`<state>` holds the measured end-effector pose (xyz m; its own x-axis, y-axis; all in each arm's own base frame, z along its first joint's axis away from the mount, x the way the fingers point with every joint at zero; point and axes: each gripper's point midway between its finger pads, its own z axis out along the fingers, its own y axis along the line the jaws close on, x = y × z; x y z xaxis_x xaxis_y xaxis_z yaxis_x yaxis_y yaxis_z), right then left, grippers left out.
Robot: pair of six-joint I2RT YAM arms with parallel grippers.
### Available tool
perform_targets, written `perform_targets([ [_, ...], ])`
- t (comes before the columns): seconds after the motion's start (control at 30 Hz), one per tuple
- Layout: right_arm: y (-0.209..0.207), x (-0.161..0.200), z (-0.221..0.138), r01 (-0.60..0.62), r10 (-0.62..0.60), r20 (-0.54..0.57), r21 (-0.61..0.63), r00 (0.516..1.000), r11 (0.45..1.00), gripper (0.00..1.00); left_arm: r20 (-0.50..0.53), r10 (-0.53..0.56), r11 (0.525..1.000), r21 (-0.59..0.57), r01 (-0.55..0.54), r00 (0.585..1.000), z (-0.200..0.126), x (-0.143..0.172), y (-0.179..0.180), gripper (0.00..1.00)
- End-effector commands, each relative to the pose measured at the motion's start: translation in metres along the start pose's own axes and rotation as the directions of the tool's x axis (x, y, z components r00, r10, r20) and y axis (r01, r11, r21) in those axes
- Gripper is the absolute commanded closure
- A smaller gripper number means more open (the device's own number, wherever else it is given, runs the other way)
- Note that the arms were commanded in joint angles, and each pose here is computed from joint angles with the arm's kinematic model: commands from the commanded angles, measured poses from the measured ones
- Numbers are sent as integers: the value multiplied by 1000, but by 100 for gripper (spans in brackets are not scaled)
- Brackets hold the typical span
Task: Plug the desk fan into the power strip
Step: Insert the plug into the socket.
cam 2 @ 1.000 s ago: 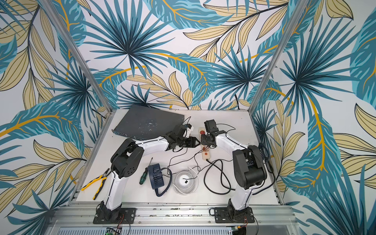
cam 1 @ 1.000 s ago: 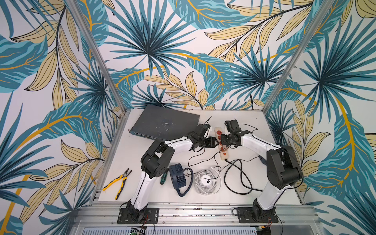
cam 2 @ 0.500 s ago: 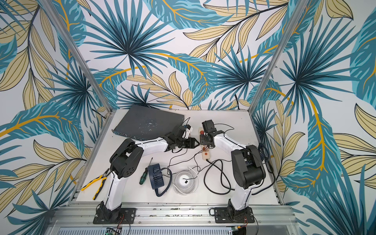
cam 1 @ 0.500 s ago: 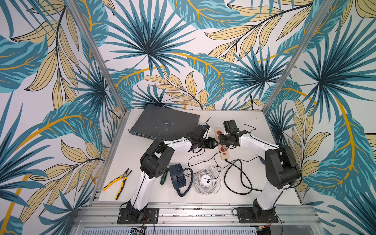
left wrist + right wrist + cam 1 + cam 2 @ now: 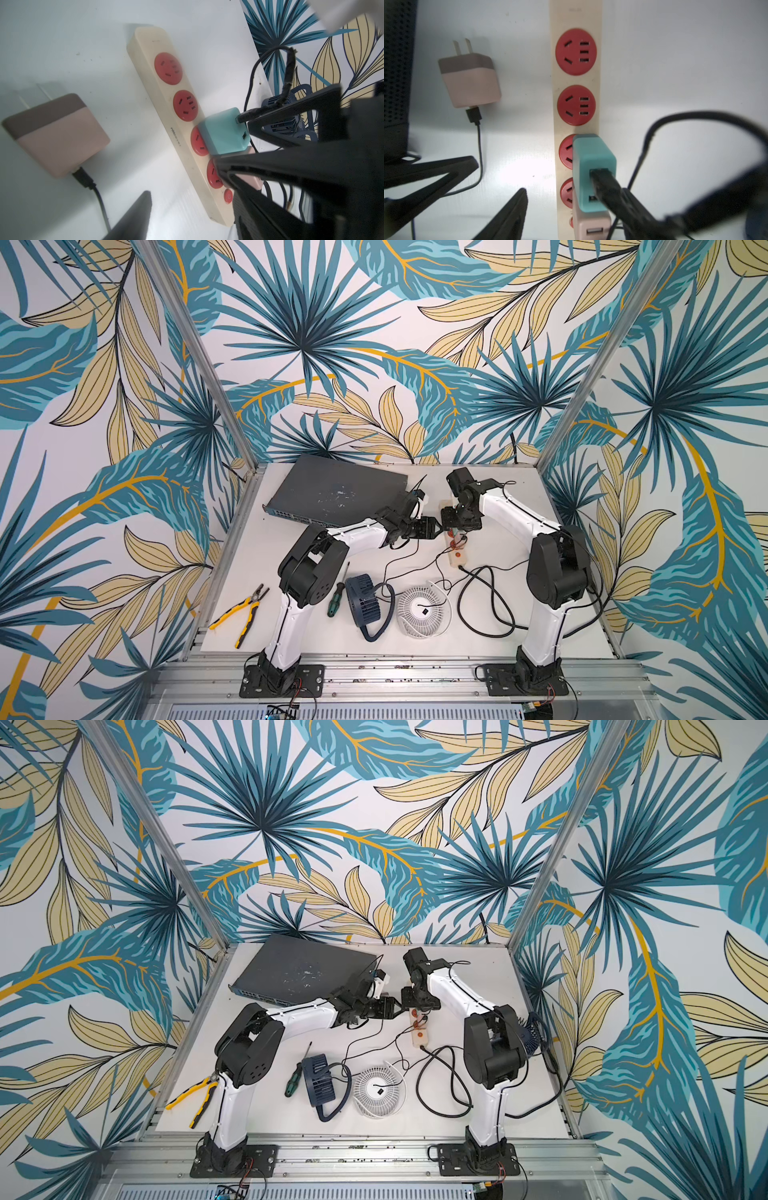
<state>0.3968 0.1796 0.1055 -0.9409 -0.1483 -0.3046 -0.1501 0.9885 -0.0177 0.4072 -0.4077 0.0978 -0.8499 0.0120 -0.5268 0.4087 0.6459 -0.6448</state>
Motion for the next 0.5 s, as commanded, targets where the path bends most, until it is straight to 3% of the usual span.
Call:
perform_targets([
  [0.0,-9,15,-3,25,-21,-82,51,996,998,30,16,31,999,13,-32,999,-12,-6,-10,34],
  [0.47,-7,27,17,47,-40,-142,47,989,998,61,4,24,1000,13,-24,1000,-10,-2,-6,34],
])
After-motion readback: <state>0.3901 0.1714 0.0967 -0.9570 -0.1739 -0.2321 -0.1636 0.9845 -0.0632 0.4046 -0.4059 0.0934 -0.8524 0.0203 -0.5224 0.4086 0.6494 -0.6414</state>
